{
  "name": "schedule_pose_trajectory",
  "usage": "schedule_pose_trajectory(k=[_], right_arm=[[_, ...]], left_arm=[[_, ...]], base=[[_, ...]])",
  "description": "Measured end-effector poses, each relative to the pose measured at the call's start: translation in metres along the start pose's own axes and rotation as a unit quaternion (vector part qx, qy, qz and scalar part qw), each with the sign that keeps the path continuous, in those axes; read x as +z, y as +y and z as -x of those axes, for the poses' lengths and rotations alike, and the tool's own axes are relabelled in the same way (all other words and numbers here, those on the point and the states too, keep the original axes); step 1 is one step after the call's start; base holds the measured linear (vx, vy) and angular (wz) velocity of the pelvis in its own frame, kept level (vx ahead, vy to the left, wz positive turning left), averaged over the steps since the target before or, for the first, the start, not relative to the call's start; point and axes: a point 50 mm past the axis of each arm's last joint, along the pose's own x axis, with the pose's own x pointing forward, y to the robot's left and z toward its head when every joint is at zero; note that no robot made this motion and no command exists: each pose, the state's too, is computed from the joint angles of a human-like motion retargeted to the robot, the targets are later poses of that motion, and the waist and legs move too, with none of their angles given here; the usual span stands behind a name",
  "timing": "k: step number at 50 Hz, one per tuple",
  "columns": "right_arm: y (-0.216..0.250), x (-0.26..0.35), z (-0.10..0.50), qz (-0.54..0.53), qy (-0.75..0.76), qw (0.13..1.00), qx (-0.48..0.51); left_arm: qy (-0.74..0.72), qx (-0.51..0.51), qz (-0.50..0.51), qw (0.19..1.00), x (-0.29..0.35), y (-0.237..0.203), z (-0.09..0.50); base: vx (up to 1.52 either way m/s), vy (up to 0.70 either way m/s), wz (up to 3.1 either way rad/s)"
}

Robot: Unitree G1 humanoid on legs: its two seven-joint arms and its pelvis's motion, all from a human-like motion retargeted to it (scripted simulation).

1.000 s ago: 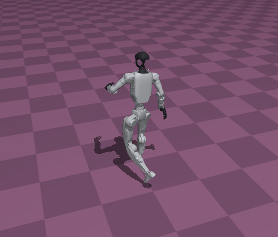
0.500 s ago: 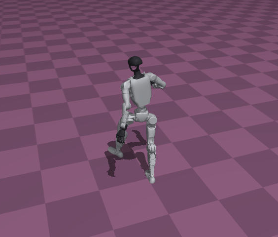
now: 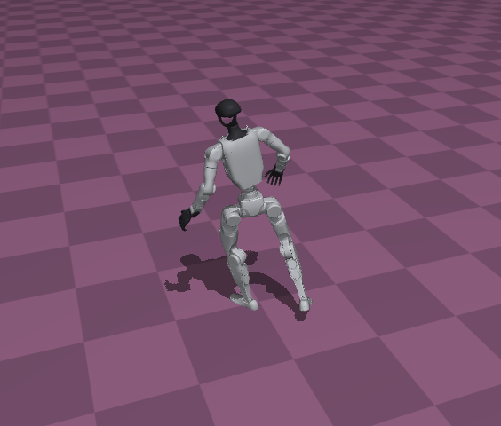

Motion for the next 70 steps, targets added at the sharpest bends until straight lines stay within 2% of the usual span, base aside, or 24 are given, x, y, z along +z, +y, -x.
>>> schedule_pose_trajectory(k=[3, 7, 10, 15, 17, 22, 26, 32, 36, 39, 45, 51, 54, 57, 65, 70], right_arm=[[0.009, -0.04, 0.008, -0.062, 0.092, 0.993, -0.035], [0.027, -0.084, 0.024, -0.152, 0.209, 0.962, -0.086], [0.048, -0.105, 0.039, -0.201, 0.272, 0.937, -0.085], [0.062, -0.109, 0.043, -0.243, 0.289, 0.923, -0.067], [0.06, -0.102, 0.039, -0.24, 0.273, 0.929, -0.067], [0.059, -0.08, 0.026, -0.225, 0.214, 0.949, -0.054], [0.059, -0.072, 0.027, -0.231, 0.181, 0.955, -0.043], [0.068, -0.092, 0.045, -0.252, 0.219, 0.941, -0.052], [0.062, -0.108, 0.048, -0.223, 0.263, 0.938, -0.042], [0.048, -0.102, 0.04, -0.2, 0.247, 0.945, -0.075], [0.001, -0.032, 0.012, -0.217, 0.069, 0.958, -0.174], [-0.038, 0.039, 0.019, -0.194, -0.117, 0.959, -0.17], [-0.052, 0.054, 0.026, -0.184, -0.163, 0.954, -0.172], [-0.069, 0.062, 0.027, -0.179, -0.179, 0.95, -0.183], [-0.138, 0.106, 0.029, -0.152, -0.242, 0.923, -0.259], [-0.162, 0.15, 0.027, -0.192, -0.301, 0.891, -0.28]], left_arm=[[-0.097, 0.006, 0.013, 0.995, 0.064, 0.005, -0.017], [-0.192, 0.03, -0.076, 0.978, 0.152, 0.006, -0.034], [-0.244, 0.067, -0.136, 0.958, 0.21, 0.008, -0.035], [-0.337, 0.07, -0.055, 0.937, 0.294, -0.002, -0.009], [-0.387, 0.048, -0.055, 0.919, 0.317, -0.01, 0.007], [-0.489, -0.002, -0.208, 0.847, 0.35, -0.024, 0.038], [-0.499, -0.044, -0.316, 0.806, 0.352, -0.03, 0.044], [-0.424, -0.084, -0.319, 0.843, 0.296, -0.046, 0.017], [-0.309, -0.106, -0.284, 0.901, 0.211, -0.053, -0.011], [-0.186, -0.118, -0.241, 0.945, 0.13, -0.046, -0.022], [0.112, -0.074, -0.163, 0.977, -0.036, -0.015, -0.001], [0.35, 0.01, -0.06, 0.935, -0.153, -0.003, 0.076], [0.396, 0.025, 0.02, 0.918, -0.176, -0.02, 0.108], [0.398, -0.003, 0.08, 0.914, -0.18, -0.044, 0.125], [0.39, -0.128, 0.137, 0.902, -0.166, -0.094, 0.137], [0.396, -0.102, 0.204, 0.889, -0.163, -0.091, 0.131]], base=[[0.52, 0.22, 1.7], [0.48, 0.11, 1.82], [0.41, -0.06, 1.31], [0.47, 0.06, 1.14], [0.49, 0.05, 1.37], [0.44, -0.12, 1.36], [0.54, -0.11, 1.27], [0.64, -0.2, 0.35], [0.65, -0.23, -0.87], [0.63, -0.26, -1.38], [0.57, -0.25, -1.6], [0.57, -0.14, -1.85], [0.54, -0.05, -1.31], [0.5, 0.02, -0.93], [0.46, 0.03, -1.01], [0.55, 0.11, -1.33]])
